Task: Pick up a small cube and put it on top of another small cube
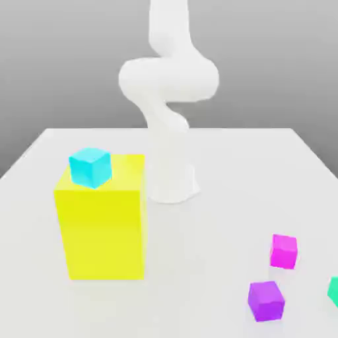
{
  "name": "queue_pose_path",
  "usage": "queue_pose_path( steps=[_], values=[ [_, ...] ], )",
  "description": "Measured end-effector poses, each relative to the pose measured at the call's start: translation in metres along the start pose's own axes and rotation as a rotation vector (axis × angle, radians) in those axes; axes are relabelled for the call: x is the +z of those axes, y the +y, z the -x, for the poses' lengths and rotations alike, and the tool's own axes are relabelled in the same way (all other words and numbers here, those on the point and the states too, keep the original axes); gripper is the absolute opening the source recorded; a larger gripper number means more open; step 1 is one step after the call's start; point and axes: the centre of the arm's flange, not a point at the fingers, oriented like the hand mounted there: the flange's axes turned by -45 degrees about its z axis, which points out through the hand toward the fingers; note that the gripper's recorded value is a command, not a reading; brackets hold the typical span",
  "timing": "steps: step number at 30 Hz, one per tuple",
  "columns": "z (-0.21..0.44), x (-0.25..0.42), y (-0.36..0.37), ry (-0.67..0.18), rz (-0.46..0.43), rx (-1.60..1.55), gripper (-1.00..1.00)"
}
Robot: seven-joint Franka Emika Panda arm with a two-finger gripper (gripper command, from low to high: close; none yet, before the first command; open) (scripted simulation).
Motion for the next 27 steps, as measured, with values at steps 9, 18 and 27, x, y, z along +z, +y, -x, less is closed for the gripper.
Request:
queue_pose_path(
  steps=[9, 18, 27],
  values=[
    [0.011, 0.158, -0.089, -0.197, -0.231, -0.438, 0.0],
    [0.088, 0.287, -0.211, -0.355, -0.429, -0.904, 0.0],
    [0.215, 0.381, -0.305, -0.493, -0.576, -1.379, 0.0]
  ],
)
